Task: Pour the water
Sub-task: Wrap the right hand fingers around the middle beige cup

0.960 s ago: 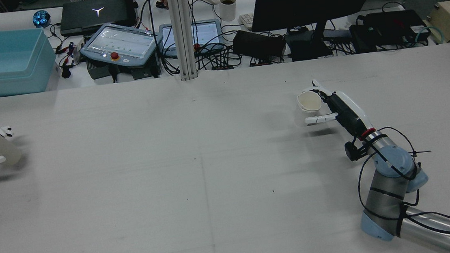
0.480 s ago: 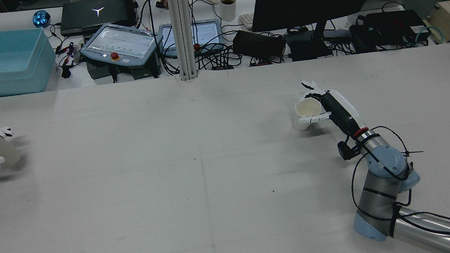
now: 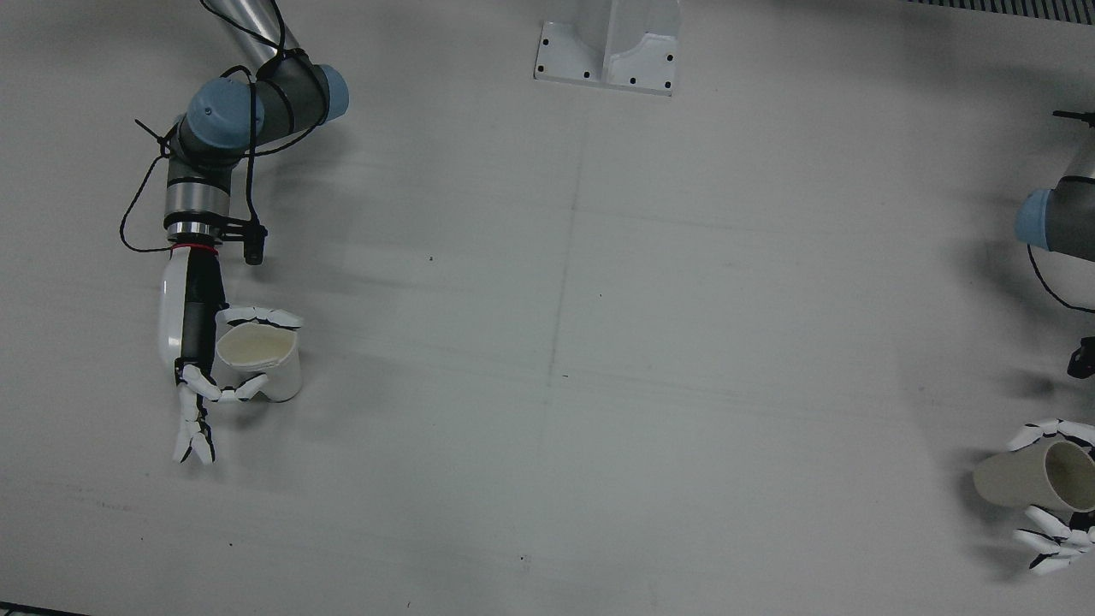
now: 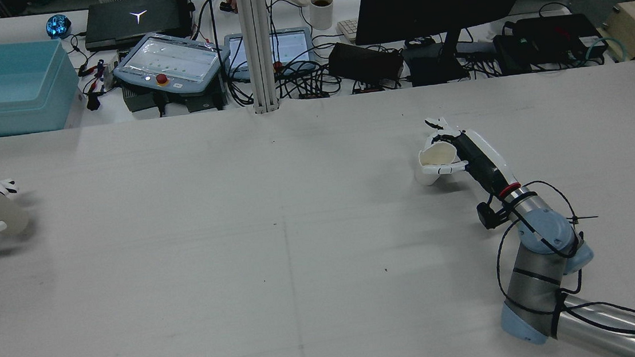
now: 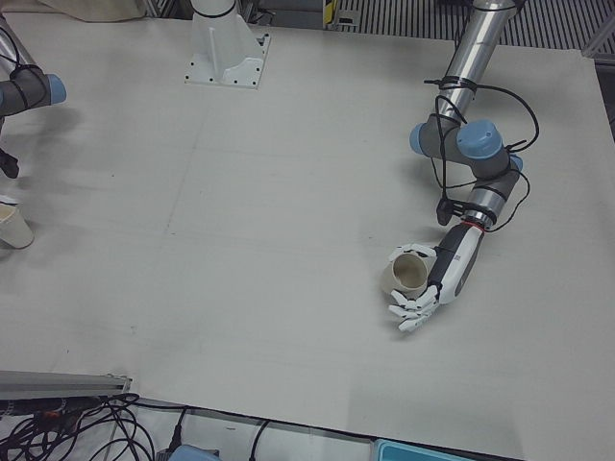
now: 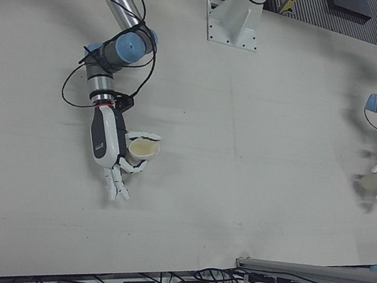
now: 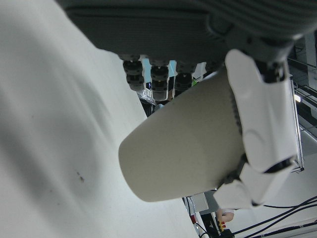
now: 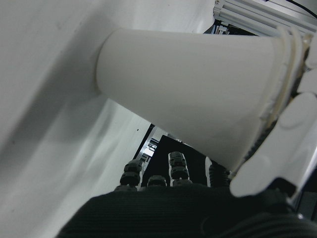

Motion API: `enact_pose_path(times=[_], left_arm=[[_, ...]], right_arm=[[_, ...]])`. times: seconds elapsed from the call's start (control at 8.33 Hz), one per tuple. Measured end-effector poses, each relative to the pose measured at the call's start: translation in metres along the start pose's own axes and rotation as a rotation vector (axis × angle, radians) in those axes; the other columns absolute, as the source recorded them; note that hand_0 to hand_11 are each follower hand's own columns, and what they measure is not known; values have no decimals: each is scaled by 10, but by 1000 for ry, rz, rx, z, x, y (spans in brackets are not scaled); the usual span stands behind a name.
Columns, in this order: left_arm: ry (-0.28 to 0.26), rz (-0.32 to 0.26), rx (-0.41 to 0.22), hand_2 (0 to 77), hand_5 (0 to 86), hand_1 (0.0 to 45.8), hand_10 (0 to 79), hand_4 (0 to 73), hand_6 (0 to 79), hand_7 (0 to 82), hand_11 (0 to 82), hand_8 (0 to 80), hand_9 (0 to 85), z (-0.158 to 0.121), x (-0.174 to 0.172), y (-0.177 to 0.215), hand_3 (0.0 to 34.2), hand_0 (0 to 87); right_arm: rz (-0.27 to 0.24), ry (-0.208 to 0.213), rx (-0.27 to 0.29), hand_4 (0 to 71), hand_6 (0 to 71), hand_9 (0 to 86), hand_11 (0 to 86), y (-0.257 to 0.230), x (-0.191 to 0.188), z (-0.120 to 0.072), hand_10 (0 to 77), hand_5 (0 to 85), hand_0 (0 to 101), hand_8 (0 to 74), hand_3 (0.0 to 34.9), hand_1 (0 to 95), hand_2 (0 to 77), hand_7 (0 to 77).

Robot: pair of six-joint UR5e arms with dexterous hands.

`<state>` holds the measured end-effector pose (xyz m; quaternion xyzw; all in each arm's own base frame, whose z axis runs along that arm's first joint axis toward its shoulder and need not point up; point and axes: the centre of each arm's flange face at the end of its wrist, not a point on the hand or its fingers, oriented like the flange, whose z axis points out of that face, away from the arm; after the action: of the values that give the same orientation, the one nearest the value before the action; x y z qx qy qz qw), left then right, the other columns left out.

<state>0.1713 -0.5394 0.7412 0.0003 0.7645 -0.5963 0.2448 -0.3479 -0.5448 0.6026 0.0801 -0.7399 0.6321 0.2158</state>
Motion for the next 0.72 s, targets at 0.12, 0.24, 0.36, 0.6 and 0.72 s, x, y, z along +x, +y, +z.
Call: enact_pose_path(times=[0.12, 0.24, 0.36, 0.6, 0.72], left_arm=[[0, 0, 0, 349, 480, 202, 76, 240, 213, 360, 131, 109, 180, 0, 0, 0, 0, 501], [0, 0, 0, 349, 480, 202, 76, 240, 213, 360, 131, 109, 175, -1, 0, 0, 0, 502], [0, 0, 0, 349, 480, 202, 76, 240, 202, 360, 131, 98, 175, -1, 0, 0, 0, 502], [0, 0, -1, 349, 480, 202, 76, 240, 202, 365, 131, 98, 175, 0, 0, 0, 0, 502], [0, 0, -1, 349, 480, 202, 76, 240, 202, 344, 131, 98, 175, 0, 0, 0, 0, 502]], right_arm=[[-5, 4, 7, 453, 87, 5, 104, -6, 0, -4, 55, 464, 452, 5, 1, 71, 147, 125], [-11, 9, 14, 393, 87, 5, 104, -13, 0, -9, 65, 475, 452, 5, 3, 87, 131, 104], [-14, 13, 20, 316, 87, 5, 104, -19, 0, -13, 65, 453, 448, 5, 1, 93, 120, 114], [-16, 16, 21, 71, 65, 5, 82, -21, 0, -15, 55, 147, 459, 5, 0, 120, 44, 55], [-17, 16, 21, 71, 49, 5, 49, -21, 0, -15, 33, 147, 459, 5, 0, 120, 44, 16]])
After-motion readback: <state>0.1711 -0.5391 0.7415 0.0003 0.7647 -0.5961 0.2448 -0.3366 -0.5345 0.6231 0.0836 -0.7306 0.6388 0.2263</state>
